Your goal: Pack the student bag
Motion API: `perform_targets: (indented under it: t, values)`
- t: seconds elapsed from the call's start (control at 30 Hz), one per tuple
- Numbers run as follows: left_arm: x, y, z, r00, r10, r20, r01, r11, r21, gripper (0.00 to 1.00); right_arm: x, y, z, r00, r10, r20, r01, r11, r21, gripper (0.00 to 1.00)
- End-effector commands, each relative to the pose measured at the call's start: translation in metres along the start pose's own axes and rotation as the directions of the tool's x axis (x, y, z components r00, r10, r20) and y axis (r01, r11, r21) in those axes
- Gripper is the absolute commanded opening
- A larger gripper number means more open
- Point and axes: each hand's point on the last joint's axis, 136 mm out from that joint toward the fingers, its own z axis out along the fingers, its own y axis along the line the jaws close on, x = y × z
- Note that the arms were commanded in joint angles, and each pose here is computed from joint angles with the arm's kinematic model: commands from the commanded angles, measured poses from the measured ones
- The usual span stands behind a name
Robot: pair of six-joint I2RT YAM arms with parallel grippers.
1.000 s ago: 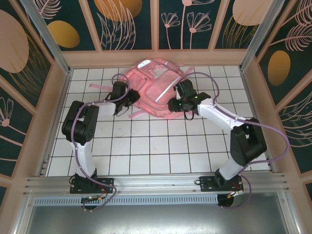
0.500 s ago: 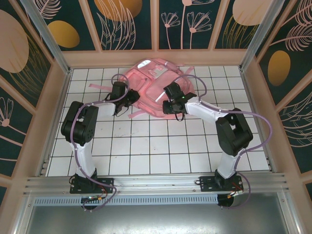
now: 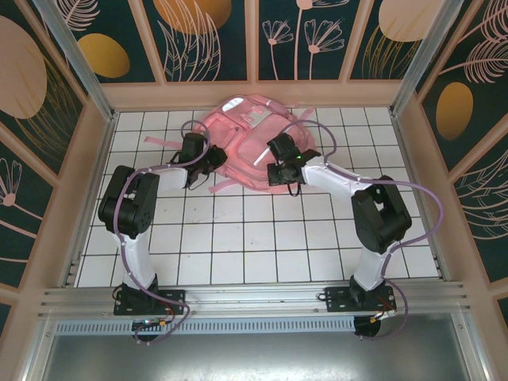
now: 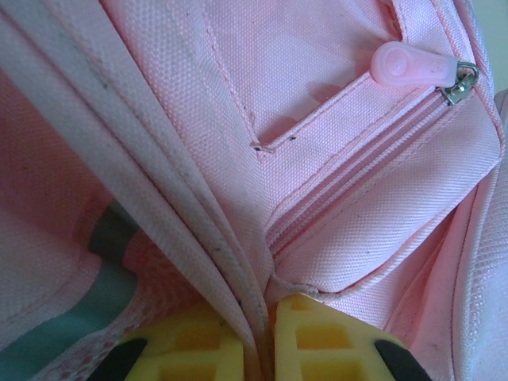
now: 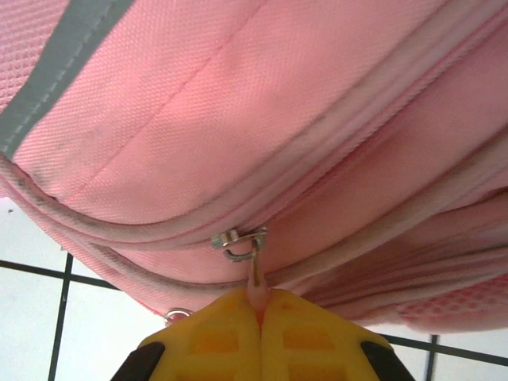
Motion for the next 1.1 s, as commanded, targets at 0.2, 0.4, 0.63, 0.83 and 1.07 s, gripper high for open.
perform_targets:
  t: [0.2,0.4,0.63,0.83,1.07]
  values:
    - [0.001,0.027,-0.024,0.998,0.057,-0.008,-0.057,0.993,-0.106,0.11,-0.028,-0.098,-0.027,0.953,-0.303,-0.006,0.298,0.932,0.208,0.00]
    - [0.009,0.021,-0.029,0.996,0.077,-0.048,-0.081,0.994,-0.076,0.11,-0.055,-0.151,-0.015,0.948,-0.314,-0.053,0.311,0.878,0.364,0.00]
    - [0.006,0.013,-0.034,0.994,0.100,-0.053,-0.103,0.993,-0.060,0.11,-0.057,-0.095,-0.012,0.947,-0.317,0.046,0.308,0.941,0.140,0.00]
    - [-0.004,0.018,-0.032,0.986,0.159,-0.052,-0.164,0.979,-0.120,0.15,-0.028,-0.046,-0.021,0.971,-0.230,0.061,0.237,0.960,-0.150,0.00]
    - [-0.033,0.031,-0.040,0.987,0.160,-0.008,-0.158,0.965,-0.210,0.55,-0.009,0.002,-0.035,0.986,-0.145,0.083,0.165,0.916,-0.364,0.00]
